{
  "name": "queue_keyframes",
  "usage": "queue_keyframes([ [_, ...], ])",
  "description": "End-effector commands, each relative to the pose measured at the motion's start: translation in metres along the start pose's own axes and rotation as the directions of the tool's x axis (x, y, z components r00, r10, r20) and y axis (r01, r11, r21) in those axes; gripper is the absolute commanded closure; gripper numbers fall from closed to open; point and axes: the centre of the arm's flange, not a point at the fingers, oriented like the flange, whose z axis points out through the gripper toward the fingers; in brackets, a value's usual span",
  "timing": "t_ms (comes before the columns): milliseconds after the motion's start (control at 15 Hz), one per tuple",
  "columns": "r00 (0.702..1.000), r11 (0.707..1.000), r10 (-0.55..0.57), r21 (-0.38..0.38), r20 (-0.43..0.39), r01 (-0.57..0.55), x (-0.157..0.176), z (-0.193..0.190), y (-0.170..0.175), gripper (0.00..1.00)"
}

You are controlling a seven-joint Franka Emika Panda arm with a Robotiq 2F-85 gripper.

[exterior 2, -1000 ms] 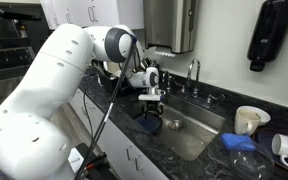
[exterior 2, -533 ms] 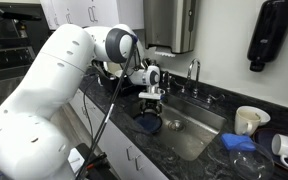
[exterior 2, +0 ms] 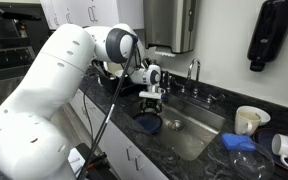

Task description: Remove the fork from the sink and put it on the dish rack

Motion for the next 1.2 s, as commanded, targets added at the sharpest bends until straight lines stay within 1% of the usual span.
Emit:
queue_keyframes([
  [0, 1.000, 1.000, 0.000, 0.000, 0.000, 0.000, 0.000, 0.000, 0.000, 0.00],
  [200, 1.000, 1.000, 0.000, 0.000, 0.000, 0.000, 0.000, 0.000, 0.000, 0.00],
  [333, 0.999, 0.999, 0.034, -0.020, -0.020, -0.034, 0.001, 0.001, -0.004, 0.00],
  [600, 0.995, 0.996, 0.079, -0.031, -0.061, -0.082, 0.005, 0.004, -0.007, 0.00],
  [800, 0.991, 0.992, 0.114, -0.048, -0.068, -0.118, 0.008, 0.007, -0.005, 0.00],
  [1000, 0.991, 0.988, 0.131, -0.074, -0.036, -0.134, 0.008, 0.015, 0.004, 0.00],
  [1133, 0.994, 0.990, 0.109, -0.088, -0.009, -0.109, 0.008, 0.023, 0.011, 0.00],
])
